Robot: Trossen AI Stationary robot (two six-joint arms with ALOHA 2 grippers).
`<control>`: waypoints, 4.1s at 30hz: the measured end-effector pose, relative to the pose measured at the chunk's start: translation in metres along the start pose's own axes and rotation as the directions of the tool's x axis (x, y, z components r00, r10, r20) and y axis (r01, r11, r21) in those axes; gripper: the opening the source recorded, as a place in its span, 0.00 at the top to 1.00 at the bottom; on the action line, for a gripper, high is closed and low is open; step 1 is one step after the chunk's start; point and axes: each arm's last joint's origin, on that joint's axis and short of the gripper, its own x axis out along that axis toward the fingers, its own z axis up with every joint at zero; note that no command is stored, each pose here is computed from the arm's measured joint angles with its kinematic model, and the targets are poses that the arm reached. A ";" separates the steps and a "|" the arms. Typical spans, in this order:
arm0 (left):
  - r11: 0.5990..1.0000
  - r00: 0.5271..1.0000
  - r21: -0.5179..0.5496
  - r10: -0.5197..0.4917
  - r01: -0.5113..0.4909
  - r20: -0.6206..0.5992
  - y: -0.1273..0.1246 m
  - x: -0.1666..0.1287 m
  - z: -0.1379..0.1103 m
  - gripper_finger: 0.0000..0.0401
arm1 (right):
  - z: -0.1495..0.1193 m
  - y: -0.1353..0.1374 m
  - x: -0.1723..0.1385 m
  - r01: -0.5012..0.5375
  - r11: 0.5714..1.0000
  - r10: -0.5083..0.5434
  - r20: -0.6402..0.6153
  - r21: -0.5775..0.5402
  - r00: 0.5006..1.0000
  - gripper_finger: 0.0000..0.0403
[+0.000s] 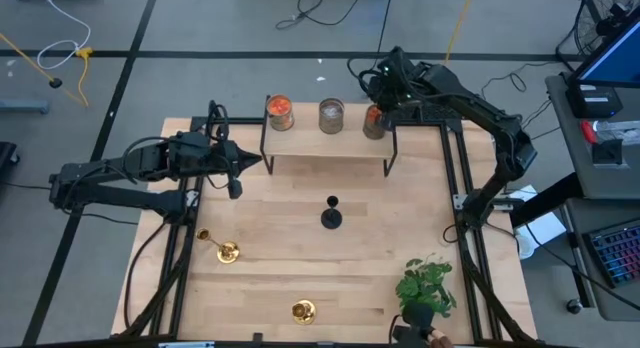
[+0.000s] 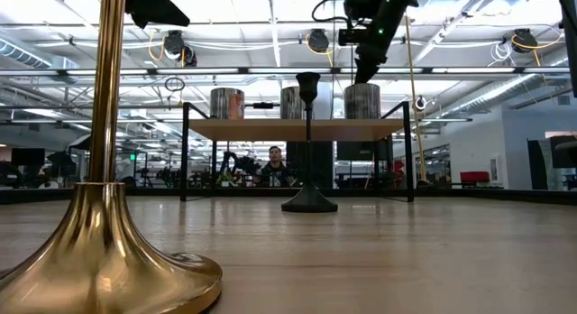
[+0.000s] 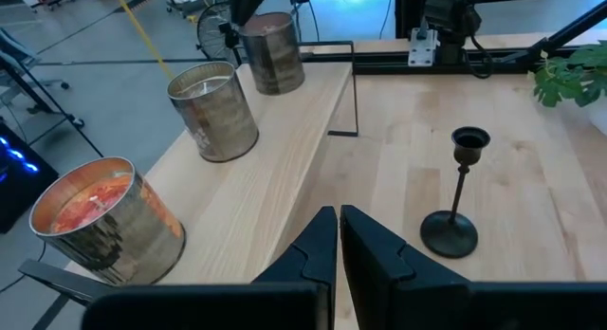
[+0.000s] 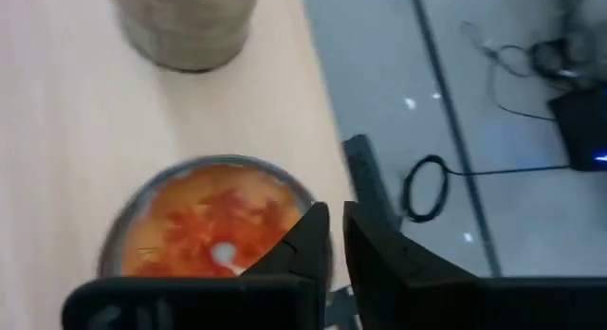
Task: Pick & Place candle stick holders
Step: Align the orange scented candle with the other scented candles, then adjust the brown scented candle
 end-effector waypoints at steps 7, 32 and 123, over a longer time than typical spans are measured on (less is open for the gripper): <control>1.000 1.000 -0.009 0.000 0.000 -0.001 0.000 0.000 0.000 0.94 | 0.001 -0.003 -0.003 0.111 0.994 -0.111 -0.025 0.001 0.993 0.81; 1.000 1.000 -0.012 -0.005 0.005 -0.009 0.000 0.000 -0.001 0.94 | -0.034 0.139 -0.022 0.008 1.000 -0.011 0.111 0.025 0.994 0.93; 1.000 1.000 -0.011 -0.017 0.017 0.024 -0.003 0.014 0.005 0.94 | -0.003 0.134 0.097 0.079 0.938 -0.289 0.633 0.338 0.719 1.00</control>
